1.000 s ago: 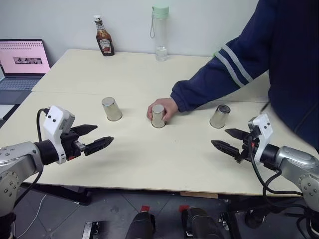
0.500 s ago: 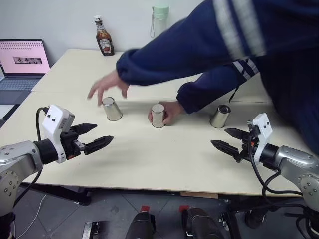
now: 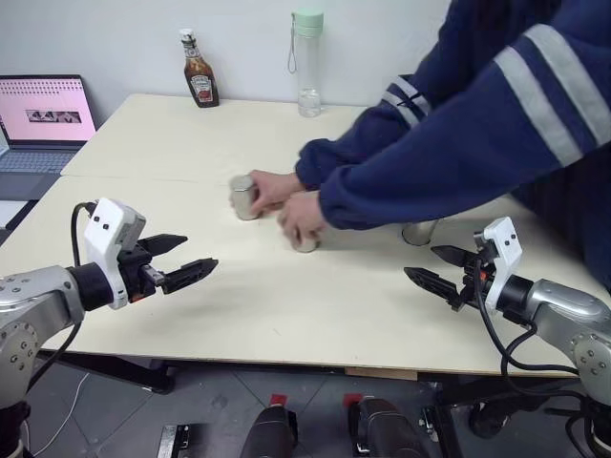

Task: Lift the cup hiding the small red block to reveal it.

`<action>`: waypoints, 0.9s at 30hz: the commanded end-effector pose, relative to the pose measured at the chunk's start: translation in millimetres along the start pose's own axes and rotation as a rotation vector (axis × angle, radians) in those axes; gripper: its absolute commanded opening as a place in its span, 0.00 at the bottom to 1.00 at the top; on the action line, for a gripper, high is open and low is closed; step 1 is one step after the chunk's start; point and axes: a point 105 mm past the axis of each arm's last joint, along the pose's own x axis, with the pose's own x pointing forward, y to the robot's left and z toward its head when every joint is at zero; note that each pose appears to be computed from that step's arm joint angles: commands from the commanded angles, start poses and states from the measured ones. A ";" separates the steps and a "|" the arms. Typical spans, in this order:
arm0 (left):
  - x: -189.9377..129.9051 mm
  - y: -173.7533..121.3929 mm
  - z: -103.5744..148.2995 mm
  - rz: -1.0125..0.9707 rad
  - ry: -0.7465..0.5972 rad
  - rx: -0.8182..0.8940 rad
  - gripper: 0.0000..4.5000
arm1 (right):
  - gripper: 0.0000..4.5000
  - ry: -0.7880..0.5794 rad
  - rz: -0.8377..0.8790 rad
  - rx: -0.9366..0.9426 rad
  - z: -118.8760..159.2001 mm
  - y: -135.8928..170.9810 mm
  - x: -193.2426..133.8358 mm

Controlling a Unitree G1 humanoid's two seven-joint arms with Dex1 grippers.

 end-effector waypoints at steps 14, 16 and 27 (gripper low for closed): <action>-10.3 6.2 6.6 0.046 -0.009 0.047 1.00 | 0.99 -0.024 0.065 -0.047 12.2 11.5 -1.1; -10.4 5.7 6.6 0.045 -0.009 0.048 1.00 | 0.99 -0.019 0.072 -0.050 11.8 12.3 -0.6; -1.3 -14.4 15.5 -0.007 -0.100 0.111 1.00 | 0.99 -0.124 0.073 -0.161 5.6 31.0 82.4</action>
